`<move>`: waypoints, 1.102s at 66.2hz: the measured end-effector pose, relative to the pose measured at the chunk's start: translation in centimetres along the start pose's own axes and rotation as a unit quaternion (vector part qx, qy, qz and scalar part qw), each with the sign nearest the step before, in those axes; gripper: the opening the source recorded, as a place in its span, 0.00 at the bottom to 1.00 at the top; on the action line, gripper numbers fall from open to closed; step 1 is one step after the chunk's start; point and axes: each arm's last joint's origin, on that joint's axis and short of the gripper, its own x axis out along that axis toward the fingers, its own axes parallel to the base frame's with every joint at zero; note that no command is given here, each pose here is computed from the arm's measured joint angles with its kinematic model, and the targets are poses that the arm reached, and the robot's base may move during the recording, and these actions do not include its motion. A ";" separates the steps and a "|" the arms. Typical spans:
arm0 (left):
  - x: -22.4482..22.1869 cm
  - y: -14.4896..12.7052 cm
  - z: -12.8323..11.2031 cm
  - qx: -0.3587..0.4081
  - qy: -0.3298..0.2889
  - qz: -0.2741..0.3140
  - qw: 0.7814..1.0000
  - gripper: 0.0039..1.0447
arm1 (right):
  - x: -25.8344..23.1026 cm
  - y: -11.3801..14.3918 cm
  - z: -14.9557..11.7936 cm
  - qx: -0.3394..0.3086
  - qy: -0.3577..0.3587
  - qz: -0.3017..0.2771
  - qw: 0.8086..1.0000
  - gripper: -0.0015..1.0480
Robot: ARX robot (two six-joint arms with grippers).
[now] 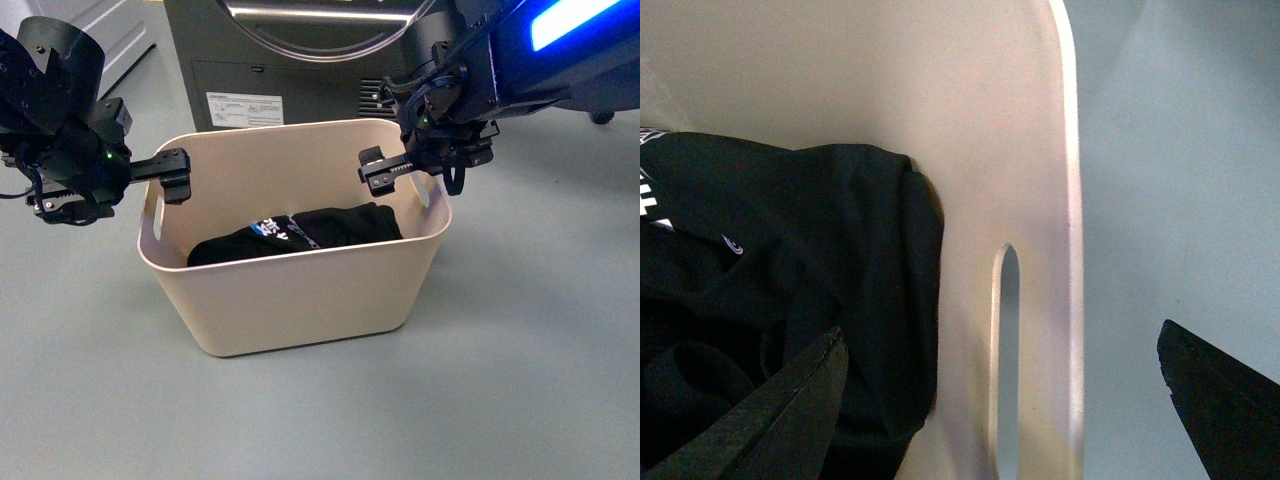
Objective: Move hamper under clothes hanger
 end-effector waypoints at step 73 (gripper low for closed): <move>1.6 -0.5 0.2 0.025 -0.012 0.024 0.999 0.04 | -1.4 -0.9 -3.2 0.019 0.038 -0.001 0.999 0.03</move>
